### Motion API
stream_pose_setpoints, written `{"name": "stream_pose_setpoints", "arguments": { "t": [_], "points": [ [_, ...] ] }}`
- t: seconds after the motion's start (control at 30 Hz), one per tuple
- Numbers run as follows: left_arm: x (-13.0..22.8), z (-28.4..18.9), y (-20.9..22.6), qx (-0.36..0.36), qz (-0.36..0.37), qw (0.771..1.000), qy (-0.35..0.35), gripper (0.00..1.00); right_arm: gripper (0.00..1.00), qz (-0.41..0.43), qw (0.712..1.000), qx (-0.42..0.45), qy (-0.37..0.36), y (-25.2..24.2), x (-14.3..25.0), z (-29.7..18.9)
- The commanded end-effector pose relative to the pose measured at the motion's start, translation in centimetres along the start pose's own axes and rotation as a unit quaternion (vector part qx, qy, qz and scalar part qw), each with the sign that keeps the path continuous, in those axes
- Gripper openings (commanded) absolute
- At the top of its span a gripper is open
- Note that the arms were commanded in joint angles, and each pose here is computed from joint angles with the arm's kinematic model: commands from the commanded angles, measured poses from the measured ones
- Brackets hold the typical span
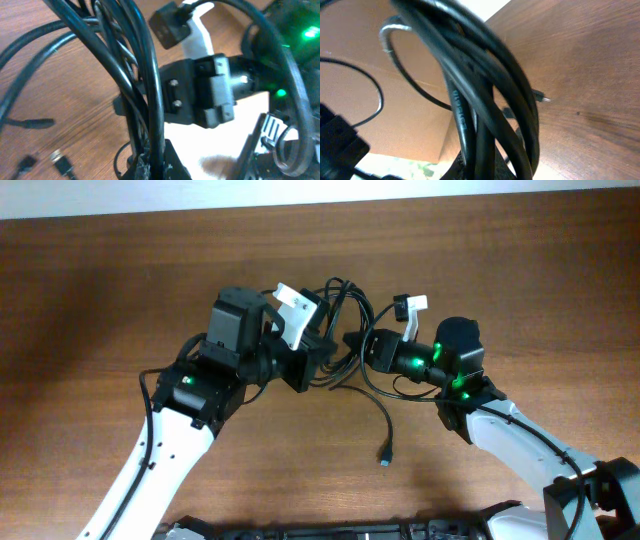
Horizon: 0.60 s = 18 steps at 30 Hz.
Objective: Untangle cables
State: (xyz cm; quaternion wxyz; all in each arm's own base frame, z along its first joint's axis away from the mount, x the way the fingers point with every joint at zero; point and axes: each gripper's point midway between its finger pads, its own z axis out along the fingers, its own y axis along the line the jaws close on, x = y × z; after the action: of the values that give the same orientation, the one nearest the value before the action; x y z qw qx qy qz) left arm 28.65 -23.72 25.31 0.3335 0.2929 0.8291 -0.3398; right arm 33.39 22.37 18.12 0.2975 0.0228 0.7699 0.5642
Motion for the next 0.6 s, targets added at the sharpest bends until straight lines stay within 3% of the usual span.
{"name": "stream_pose_setpoints", "arguments": {
  "t": [0.0,0.17,0.3,0.33,0.37,0.47,0.5,0.57],
  "points": [
    [-0.1,-0.9,-3.8,0.092,0.058,0.994,-0.005,0.0,0.04,-0.014,0.998,0.037,-0.055,-1.2,-2.3,-0.4],
    [2.6,-1.1,-3.9,0.099,0.08,0.991,0.043,0.0,0.05,0.024,0.99,0.104,-0.088,-5.6,-4.6,-3.3],
    [1.2,-0.8,-2.8,0.065,0.103,0.992,0.018,0.0,0.2,0.058,0.987,0.129,-0.073,-7.3,-3.7,-4.0],
    [1.1,-0.7,-2.5,0.058,0.104,0.993,0.017,0.0,0.25,0.062,0.987,0.129,-0.068,-7.3,-3.5,-4.0],
    [1.1,-0.6,-1.9,0.039,0.105,0.994,0.019,0.0,0.46,0.062,0.989,0.122,-0.06,-7.1,-3.2,-3.9],
    [1.1,-0.6,-0.8,0.008,0.105,0.994,0.022,0.0,0.9,0.045,0.993,0.096,-0.041,-6.3,-3.1,-4.2],
    [1.1,-0.6,-0.7,0.007,0.105,0.994,0.022,0.0,0.96,0.033,0.995,0.085,-0.035,-6.2,-3.3,-4.7],
    [1.1,-0.6,-0.2,-0.009,0.105,0.994,0.024,0.0,0.98,0.044,0.997,0.054,-0.028,-6.0,-4.0,-6.5]
  ]
}}
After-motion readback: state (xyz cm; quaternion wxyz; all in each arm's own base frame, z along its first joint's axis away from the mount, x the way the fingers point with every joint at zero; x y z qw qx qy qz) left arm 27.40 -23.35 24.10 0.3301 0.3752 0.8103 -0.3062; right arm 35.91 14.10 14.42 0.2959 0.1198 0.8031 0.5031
